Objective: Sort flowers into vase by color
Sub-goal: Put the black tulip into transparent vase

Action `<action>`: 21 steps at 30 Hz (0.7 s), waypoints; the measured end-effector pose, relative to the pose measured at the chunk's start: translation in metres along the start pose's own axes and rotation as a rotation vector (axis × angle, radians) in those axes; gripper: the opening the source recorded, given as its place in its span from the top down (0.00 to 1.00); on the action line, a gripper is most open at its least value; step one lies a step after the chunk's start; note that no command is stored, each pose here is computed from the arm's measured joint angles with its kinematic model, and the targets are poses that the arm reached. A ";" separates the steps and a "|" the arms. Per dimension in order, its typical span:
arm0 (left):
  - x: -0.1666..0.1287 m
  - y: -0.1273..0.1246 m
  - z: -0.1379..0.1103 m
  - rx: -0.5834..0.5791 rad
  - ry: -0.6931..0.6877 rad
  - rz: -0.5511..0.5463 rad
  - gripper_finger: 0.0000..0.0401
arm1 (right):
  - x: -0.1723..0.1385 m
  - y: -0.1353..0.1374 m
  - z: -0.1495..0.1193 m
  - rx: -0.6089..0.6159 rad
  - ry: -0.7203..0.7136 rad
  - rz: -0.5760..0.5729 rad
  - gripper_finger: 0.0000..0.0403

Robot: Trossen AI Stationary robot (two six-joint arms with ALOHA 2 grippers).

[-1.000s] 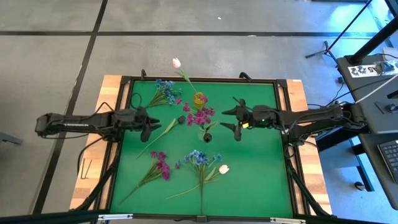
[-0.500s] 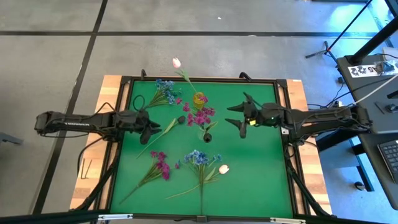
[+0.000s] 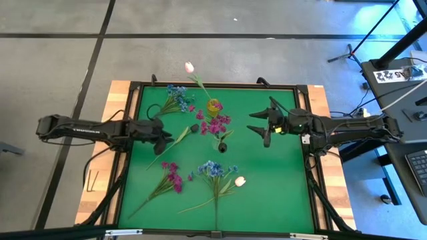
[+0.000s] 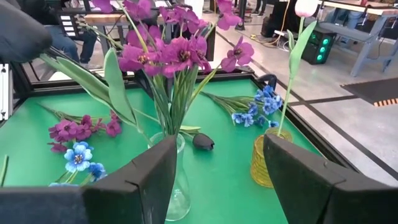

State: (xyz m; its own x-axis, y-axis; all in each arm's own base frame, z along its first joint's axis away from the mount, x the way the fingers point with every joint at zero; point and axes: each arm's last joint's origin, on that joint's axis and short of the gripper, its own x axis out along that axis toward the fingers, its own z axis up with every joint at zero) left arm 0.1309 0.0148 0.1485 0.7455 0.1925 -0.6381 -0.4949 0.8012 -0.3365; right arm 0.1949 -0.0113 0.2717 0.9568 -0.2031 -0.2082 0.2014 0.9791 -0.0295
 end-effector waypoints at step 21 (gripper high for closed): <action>0.033 -0.013 0.004 0.039 0.250 0.114 0.64 | 0.000 -0.001 0.000 -0.012 0.000 -0.018 0.41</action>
State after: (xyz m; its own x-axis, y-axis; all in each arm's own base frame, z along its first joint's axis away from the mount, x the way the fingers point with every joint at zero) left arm 0.1637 0.0124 0.1346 0.5504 0.1410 -0.8229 -0.5480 0.8047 -0.2286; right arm 0.1947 -0.0118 0.2718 0.9531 -0.2202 -0.2076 0.2157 0.9754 -0.0447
